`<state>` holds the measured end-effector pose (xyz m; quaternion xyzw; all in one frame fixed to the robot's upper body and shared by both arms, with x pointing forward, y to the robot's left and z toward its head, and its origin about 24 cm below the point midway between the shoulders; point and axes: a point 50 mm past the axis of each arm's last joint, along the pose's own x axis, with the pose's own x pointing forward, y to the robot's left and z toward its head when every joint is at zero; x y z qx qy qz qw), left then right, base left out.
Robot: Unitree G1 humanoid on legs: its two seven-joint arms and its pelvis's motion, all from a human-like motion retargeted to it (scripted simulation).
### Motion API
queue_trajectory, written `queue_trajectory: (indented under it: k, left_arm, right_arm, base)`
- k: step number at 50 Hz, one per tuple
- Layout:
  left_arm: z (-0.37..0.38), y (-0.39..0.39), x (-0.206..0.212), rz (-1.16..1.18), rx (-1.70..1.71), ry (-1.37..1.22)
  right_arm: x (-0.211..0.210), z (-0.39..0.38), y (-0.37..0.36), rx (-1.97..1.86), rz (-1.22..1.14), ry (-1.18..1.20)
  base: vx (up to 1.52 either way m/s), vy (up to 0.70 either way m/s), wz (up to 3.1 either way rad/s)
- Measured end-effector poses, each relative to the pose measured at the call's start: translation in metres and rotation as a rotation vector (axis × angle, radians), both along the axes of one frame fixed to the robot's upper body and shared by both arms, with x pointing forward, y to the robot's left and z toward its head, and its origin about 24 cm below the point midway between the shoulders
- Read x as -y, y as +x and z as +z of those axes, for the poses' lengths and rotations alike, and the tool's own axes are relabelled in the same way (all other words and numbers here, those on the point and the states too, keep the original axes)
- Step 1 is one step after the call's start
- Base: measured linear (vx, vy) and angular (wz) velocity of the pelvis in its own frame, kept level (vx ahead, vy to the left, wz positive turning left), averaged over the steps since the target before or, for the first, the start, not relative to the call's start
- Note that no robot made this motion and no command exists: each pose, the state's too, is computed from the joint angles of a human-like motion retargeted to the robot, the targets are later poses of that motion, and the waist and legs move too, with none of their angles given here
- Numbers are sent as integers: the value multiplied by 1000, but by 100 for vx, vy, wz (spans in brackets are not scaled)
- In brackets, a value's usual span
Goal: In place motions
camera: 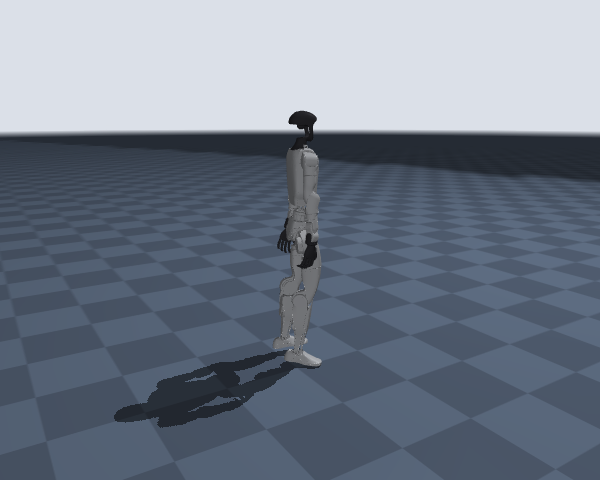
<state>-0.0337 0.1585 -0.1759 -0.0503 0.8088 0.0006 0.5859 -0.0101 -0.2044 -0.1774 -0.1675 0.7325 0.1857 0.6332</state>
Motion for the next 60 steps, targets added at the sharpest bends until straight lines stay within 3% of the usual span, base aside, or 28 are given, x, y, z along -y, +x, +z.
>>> queue_trajectory:
  k: [8,21,34,44,60]
  left_arm:
    - [4,-25,8,46,-78,-34]
    - [0,2,3,10,3,-38]
    - [-3,33,-8,-96,103,-34]
    - [0,6,-10,-17,26,-26]
    - [3,21,-36,-246,-1,-34]
  right_arm:
    - [-3,-1,24,78,-2,10]
    - [-11,-2,34,109,107,51]
    - [7,1,12,36,-3,-14]
    - [19,3,30,127,9,-58]
    - [26,5,42,134,-58,-110]
  base:
    - [17,-10,51]
    - [9,-13,13]
    - [5,-4,-29]
    - [6,11,-215]
    - [-13,0,-254]
